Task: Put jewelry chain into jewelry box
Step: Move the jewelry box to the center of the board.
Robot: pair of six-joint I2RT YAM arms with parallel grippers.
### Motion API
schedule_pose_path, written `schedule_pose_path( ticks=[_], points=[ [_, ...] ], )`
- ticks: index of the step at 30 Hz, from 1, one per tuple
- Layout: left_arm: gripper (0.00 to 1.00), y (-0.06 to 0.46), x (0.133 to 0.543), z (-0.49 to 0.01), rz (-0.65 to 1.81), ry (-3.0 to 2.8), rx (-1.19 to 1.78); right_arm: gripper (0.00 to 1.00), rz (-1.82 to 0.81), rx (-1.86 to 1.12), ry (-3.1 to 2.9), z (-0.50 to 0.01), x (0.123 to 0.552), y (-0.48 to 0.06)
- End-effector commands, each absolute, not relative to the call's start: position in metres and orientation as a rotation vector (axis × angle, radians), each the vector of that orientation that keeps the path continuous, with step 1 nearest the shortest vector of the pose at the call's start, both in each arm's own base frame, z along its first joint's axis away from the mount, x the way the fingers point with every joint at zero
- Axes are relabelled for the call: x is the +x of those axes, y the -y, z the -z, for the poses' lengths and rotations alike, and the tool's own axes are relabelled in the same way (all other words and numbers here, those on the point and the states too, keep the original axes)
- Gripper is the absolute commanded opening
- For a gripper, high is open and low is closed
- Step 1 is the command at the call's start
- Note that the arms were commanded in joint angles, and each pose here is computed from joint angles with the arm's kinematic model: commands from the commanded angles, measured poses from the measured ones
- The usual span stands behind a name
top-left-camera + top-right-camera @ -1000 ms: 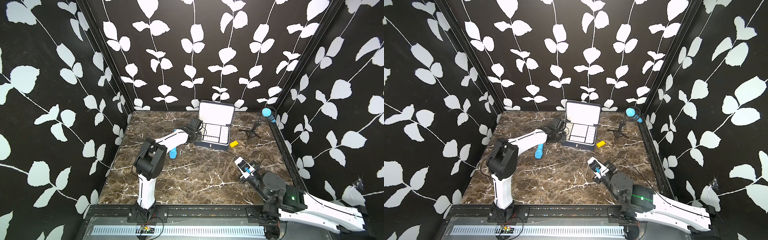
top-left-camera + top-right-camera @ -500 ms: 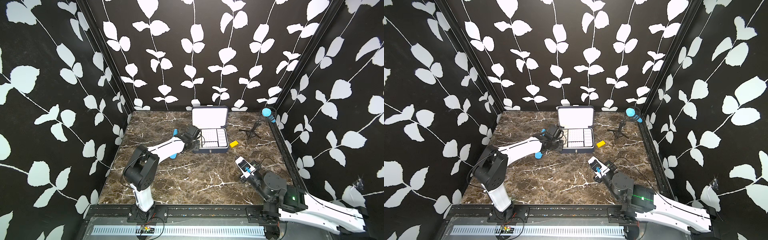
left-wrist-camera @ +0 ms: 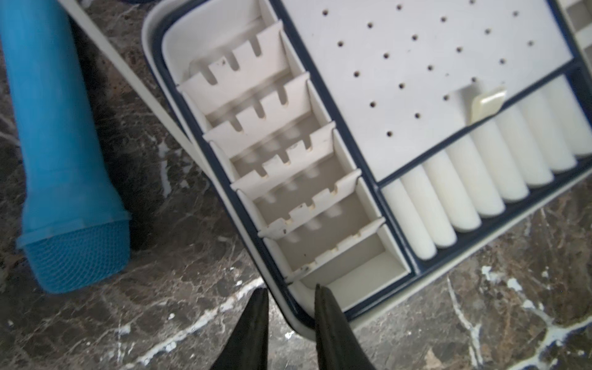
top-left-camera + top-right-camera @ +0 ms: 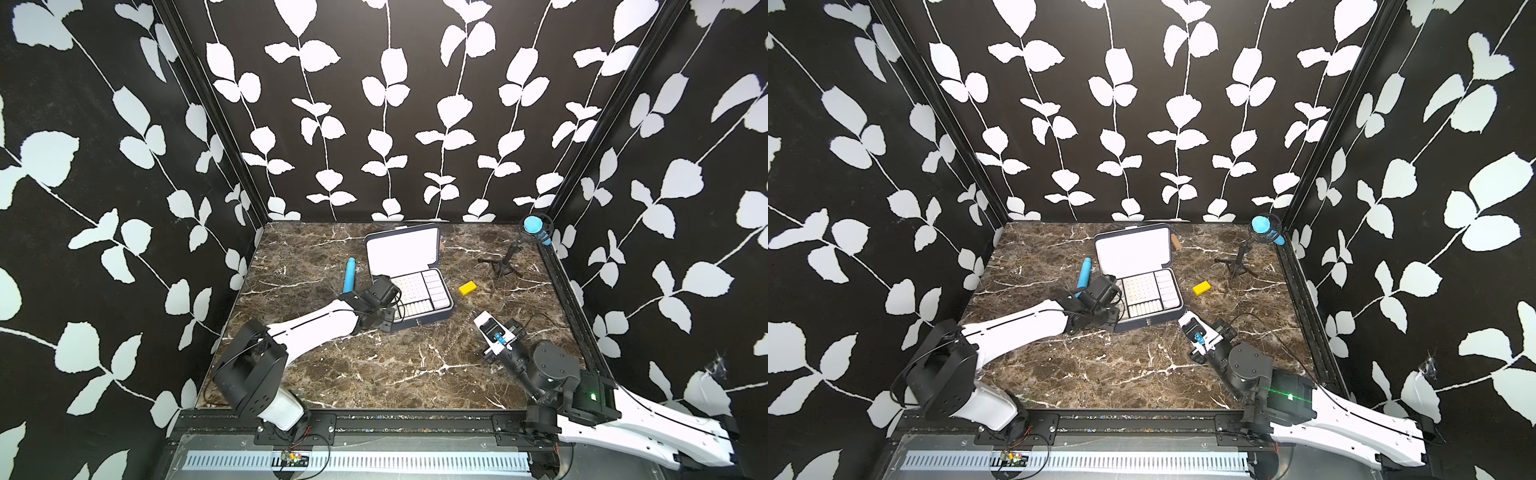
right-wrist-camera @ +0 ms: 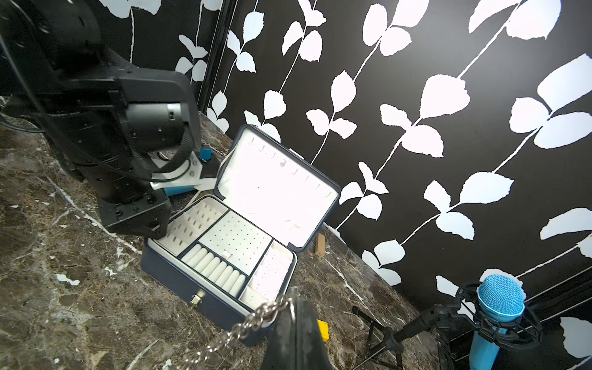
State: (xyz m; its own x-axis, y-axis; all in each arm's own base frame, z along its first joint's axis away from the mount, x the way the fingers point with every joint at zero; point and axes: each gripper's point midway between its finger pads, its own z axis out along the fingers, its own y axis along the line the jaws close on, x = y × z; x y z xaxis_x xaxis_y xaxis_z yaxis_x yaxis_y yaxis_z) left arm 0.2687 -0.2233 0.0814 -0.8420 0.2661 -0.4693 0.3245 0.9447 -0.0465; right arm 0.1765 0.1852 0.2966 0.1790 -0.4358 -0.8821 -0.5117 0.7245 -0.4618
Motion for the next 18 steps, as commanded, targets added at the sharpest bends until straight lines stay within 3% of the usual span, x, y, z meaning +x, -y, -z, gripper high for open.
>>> schedule_pose_path(
  ticks=[1, 12, 14, 18],
  points=[
    [0.28, 0.179, 0.234, -0.049, -0.038, -2.783, 0.438, 0.0, -0.08, -0.778, -1.428, -0.313, 0.178, -0.179],
    [0.28, 0.161, 0.235, -0.066, -0.101, -2.731, 0.388, 0.0, -0.074, -0.764, -1.431, -0.317, 0.176, -0.171],
    [0.32, 0.165, 0.236, -0.073, -0.056, -2.716, 0.387, 0.0, -0.073, -0.765, -1.43, -0.317, 0.176, -0.171],
    [0.51, 0.181, 0.24, -0.106, 0.077, -2.659, 0.407, 0.0, -0.081, -0.776, -1.419, -0.323, 0.176, -0.176]
  ],
)
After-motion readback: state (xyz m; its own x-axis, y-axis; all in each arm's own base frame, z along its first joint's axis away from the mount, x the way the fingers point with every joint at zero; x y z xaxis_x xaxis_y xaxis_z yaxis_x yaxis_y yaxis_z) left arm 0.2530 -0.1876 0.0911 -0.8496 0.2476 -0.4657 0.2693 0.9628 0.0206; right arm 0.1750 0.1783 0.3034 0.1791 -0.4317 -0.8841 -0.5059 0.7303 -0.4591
